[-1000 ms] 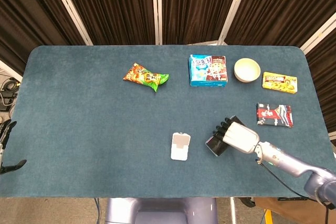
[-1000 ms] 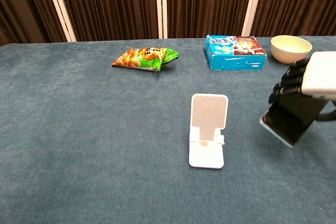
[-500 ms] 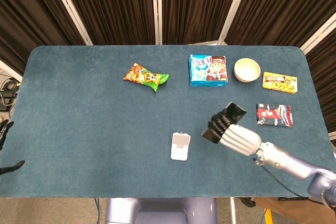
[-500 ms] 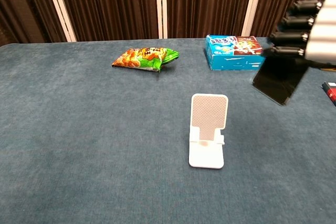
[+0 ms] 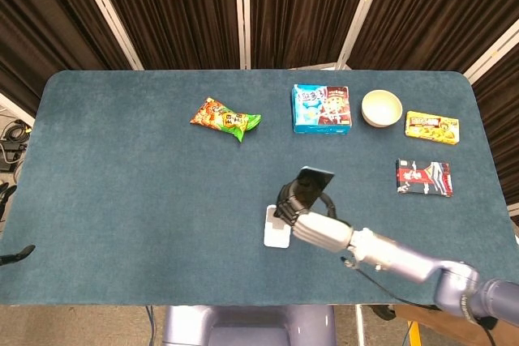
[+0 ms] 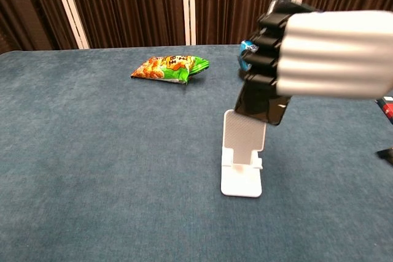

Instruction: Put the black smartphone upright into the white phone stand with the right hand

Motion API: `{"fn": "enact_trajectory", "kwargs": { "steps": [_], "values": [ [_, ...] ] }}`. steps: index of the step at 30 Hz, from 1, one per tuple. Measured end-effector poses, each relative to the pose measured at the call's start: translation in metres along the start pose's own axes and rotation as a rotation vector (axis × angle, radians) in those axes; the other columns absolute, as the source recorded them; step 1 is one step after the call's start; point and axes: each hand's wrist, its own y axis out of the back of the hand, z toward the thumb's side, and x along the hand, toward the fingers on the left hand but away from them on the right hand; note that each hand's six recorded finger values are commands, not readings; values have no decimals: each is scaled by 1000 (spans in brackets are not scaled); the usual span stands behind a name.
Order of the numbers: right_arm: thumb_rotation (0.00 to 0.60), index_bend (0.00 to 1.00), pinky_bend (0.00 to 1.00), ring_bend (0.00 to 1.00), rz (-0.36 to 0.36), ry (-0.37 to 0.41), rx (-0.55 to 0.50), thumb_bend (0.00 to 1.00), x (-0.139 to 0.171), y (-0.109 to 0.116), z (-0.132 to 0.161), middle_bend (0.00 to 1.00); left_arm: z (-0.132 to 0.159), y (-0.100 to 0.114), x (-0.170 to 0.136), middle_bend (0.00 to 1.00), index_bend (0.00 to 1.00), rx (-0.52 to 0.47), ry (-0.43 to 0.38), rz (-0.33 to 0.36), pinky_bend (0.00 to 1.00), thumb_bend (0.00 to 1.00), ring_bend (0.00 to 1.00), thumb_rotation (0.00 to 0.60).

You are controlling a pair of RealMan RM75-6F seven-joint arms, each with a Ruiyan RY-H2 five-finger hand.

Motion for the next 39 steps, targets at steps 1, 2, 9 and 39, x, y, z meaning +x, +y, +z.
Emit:
{"fn": "enact_trajectory", "kwargs": {
  "steps": [1, 2, 9, 39],
  "values": [
    [600, 592, 389, 480, -2, 13, 9, 547, -5, 3, 3, 579, -1, 0, 1, 0, 0, -1, 2, 0, 0, 0, 0, 600],
    [600, 591, 388, 477, -3, 21, 17, 547, -9, 4, 5, 579, -1, 0, 1, 0, 0, -2, 4, 0, 0, 0, 0, 600],
    [600, 591, 380, 460, 12, 53, 66, 547, -26, 13, 23, 578, -3, 1, 3, 0, 0, -5, 6, -3, 0, 0, 0, 600],
    [600, 563, 357, 376, 96, 90, 123, 546, -32, 23, 58, 453, -2, 0, 4, 0, 0, -5, -1, -5, 0, 0, 0, 600]
  ]
}}
